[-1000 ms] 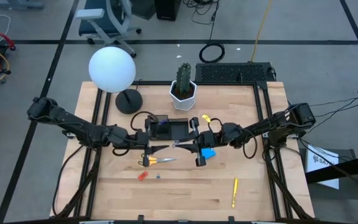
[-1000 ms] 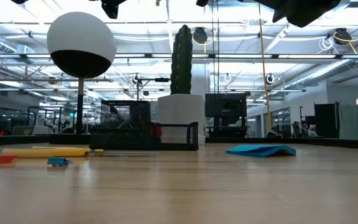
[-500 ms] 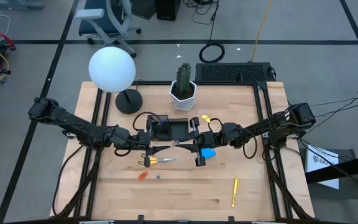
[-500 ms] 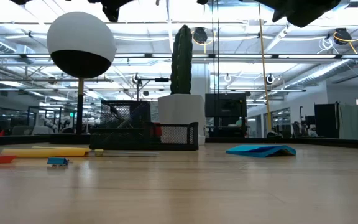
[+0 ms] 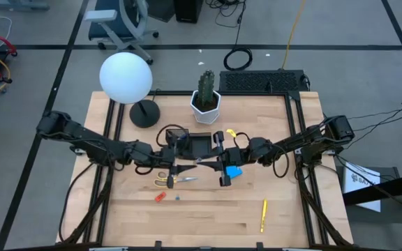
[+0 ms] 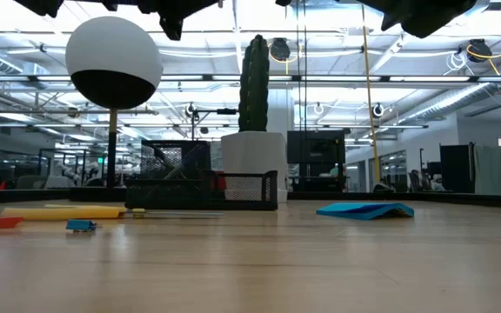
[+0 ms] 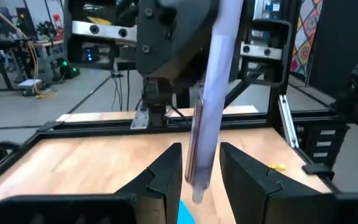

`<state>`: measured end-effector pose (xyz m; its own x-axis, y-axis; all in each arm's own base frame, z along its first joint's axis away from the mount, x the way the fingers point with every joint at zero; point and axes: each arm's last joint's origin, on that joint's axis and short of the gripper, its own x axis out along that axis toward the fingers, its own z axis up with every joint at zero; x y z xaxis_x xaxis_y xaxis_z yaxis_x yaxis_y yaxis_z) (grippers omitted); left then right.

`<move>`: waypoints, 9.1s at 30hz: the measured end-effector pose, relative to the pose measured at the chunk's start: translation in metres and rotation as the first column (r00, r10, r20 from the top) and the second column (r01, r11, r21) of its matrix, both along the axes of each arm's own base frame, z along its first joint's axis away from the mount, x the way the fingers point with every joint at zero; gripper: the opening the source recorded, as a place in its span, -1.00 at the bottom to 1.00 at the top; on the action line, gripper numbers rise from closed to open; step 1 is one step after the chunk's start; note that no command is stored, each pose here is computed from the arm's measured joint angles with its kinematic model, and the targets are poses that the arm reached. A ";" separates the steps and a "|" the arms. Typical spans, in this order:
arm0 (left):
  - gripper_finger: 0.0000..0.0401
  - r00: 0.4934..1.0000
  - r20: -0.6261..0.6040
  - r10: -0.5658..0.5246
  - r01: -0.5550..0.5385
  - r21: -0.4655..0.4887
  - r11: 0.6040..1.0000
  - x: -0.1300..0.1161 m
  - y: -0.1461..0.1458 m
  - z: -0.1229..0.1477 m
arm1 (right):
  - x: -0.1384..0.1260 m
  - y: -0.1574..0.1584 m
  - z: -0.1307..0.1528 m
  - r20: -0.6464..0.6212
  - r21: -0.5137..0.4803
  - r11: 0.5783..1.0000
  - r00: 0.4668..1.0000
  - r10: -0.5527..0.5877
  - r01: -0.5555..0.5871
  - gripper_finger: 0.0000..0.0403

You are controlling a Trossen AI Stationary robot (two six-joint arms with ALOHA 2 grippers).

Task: Pick and place office supplies into organizer
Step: Put the purple pen into the desk organizer

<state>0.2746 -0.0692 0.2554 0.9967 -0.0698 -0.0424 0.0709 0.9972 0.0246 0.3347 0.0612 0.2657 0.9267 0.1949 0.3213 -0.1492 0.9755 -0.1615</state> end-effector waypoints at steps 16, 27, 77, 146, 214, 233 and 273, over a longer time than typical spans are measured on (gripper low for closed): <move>-0.50 0.999 -0.031 -0.010 0.011 0.025 1.000 0.028 -0.007 -0.001 | 0.000 0.000 -0.001 -0.008 -0.002 1.000 1.000 0.003 -0.003 -0.89; -0.85 0.999 -0.031 -0.016 0.018 0.070 0.997 0.027 -0.008 -0.001 | 0.000 0.000 -0.001 -0.013 0.002 1.000 1.000 0.005 -0.005 -0.87; -0.85 0.969 -0.218 -0.120 0.017 -0.421 0.907 0.042 0.025 -0.029 | -0.019 0.076 -0.059 0.331 -0.880 -0.464 0.569 -0.752 -0.101 -0.52; -0.38 0.970 -0.163 -0.178 0.099 -0.399 0.911 0.043 0.029 -0.024 | 0.000 0.048 -0.050 0.418 -0.858 -0.505 0.698 -0.582 0.093 -0.84; 0.01 0.954 0.178 0.241 -0.261 0.099 0.960 -0.108 0.023 0.023 | 0.032 -0.112 -0.075 -0.016 0.133 0.979 0.988 -0.156 0.157 -0.84; 0.01 0.963 0.163 0.216 -0.223 0.028 0.974 -0.107 0.023 0.019 | 0.083 -0.138 -0.113 -0.116 0.191 0.976 0.990 -0.086 0.107 -0.84; 0.01 0.960 0.178 0.216 -0.224 0.024 0.974 -0.107 0.023 0.021 | 0.085 -0.144 -0.126 -0.250 0.188 0.965 0.959 -0.133 0.182 -0.65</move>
<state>0.1675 -0.0463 0.2764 0.9796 0.1502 0.1338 -0.1594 0.9853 0.0610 0.4192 -0.0827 0.1398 0.9939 -0.0073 0.1102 -0.0001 0.9978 0.0669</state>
